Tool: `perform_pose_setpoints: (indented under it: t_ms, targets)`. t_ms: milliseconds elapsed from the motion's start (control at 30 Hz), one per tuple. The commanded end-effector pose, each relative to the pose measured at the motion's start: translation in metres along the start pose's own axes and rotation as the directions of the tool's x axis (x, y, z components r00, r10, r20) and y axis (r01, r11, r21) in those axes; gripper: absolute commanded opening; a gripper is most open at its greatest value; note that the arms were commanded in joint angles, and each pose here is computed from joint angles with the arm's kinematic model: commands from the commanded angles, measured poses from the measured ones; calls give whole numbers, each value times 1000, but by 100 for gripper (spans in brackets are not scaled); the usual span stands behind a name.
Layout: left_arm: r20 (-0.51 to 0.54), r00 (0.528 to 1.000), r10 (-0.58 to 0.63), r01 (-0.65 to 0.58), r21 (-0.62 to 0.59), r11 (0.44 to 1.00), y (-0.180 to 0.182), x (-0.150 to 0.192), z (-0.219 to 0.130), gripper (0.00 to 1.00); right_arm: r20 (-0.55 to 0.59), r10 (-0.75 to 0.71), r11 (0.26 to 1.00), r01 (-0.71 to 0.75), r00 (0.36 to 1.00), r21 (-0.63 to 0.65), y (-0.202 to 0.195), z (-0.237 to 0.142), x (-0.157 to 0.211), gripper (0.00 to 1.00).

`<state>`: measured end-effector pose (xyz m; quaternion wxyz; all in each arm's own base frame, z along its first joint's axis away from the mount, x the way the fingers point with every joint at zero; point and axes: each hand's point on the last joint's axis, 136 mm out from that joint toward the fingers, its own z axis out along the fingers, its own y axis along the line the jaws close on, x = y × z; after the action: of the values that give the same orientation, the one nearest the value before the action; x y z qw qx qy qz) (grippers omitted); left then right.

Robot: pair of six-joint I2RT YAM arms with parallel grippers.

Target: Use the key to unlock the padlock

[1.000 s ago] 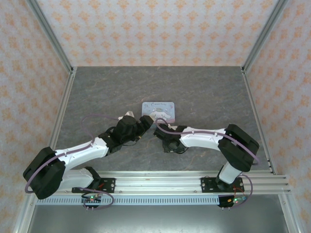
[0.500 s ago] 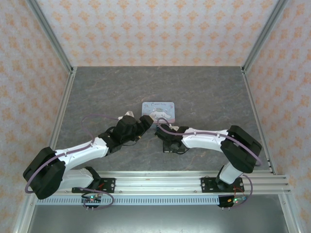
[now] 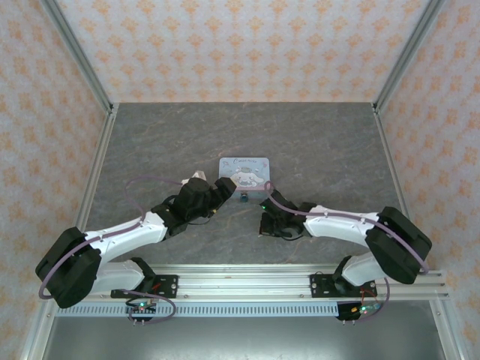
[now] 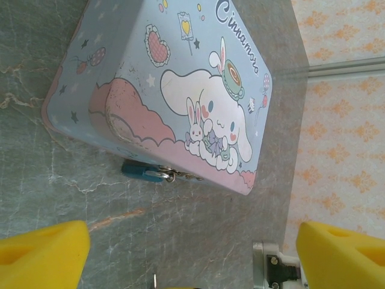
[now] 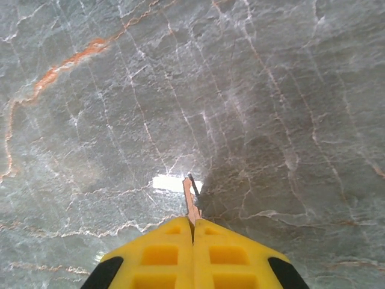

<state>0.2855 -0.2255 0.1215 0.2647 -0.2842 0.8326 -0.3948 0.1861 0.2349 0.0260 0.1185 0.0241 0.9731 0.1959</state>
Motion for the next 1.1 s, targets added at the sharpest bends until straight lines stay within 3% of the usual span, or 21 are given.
perform_pose_setpoints:
  t_ms: [0,167,500,900,1067]
  targets:
    - [-2,999,45,-45,-10,999,0,-1,0,89,30,-25,996,27,999,-83,12,-6,-5,0]
    - [-13,998,59,-60,-17,998,1,1,2,89,32,-15,995,18,999,-95,8,-2,-4,0]
    - [-17,998,60,-60,-16,998,1,2,4,89,-12,5,1000,-5,1000,9,-2,3,-4,2]
    - [-12,998,56,-56,-2,998,-2,1,5,89,-18,-21,985,24,1000,171,-9,-4,-4,42]
    - [-10,998,55,-55,4,998,-2,1,5,89,0,32,973,-32,999,229,-5,-3,0,51]
